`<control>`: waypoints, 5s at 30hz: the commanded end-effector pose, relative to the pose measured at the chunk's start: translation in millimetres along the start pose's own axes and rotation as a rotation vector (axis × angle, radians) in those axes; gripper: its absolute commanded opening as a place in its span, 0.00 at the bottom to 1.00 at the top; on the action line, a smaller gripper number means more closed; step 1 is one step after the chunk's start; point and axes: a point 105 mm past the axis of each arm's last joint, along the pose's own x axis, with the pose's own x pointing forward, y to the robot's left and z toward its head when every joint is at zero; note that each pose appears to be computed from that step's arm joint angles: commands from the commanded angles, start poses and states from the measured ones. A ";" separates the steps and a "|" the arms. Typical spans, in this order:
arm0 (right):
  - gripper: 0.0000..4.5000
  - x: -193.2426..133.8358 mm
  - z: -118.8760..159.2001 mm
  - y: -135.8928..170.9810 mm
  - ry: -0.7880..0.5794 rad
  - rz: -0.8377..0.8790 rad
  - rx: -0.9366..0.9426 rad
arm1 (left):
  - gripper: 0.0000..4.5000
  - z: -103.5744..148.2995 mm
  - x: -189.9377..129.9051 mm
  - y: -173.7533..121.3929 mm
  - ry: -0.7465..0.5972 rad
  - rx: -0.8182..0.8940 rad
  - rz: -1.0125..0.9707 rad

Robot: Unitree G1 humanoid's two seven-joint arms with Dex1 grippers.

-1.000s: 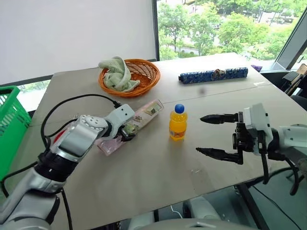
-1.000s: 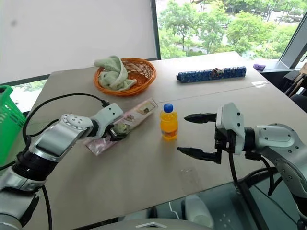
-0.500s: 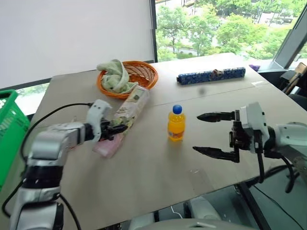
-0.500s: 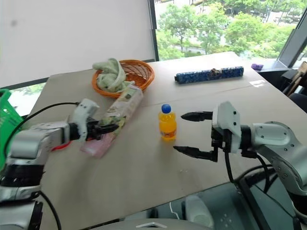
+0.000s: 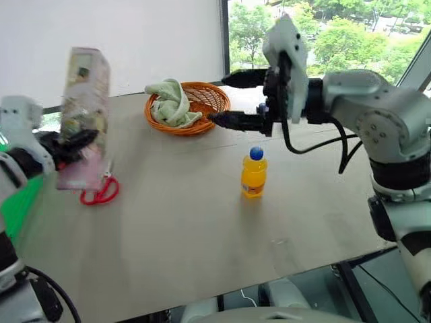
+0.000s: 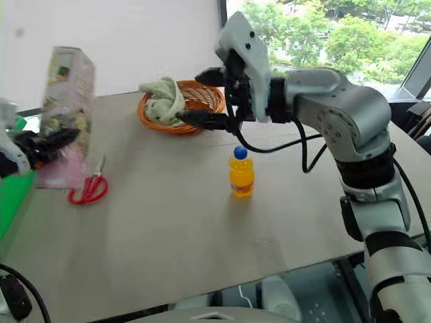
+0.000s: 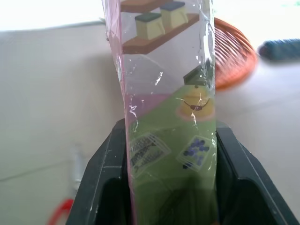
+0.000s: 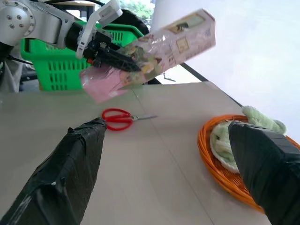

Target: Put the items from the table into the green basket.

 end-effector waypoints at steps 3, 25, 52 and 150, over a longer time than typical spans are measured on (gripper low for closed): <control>1.00 12.6 16.2 14.0 -0.053 0.118 -0.060 | 0.41 50.1 -43.4 88.8 -0.109 0.220 0.397; 1.00 30.8 12.7 16.0 -0.093 0.128 -0.083 | 0.99 9.9 -33.9 139.6 0.060 0.568 0.466; 1.00 -137.4 -88.6 50.3 0.290 -0.212 0.096 | 0.99 -120.4 7.5 -288.4 0.158 0.209 -1.084; 1.00 -39.6 -92.8 -7.4 0.030 -0.184 0.010 | 0.98 -27.7 12.8 -145.3 -0.281 0.039 -0.313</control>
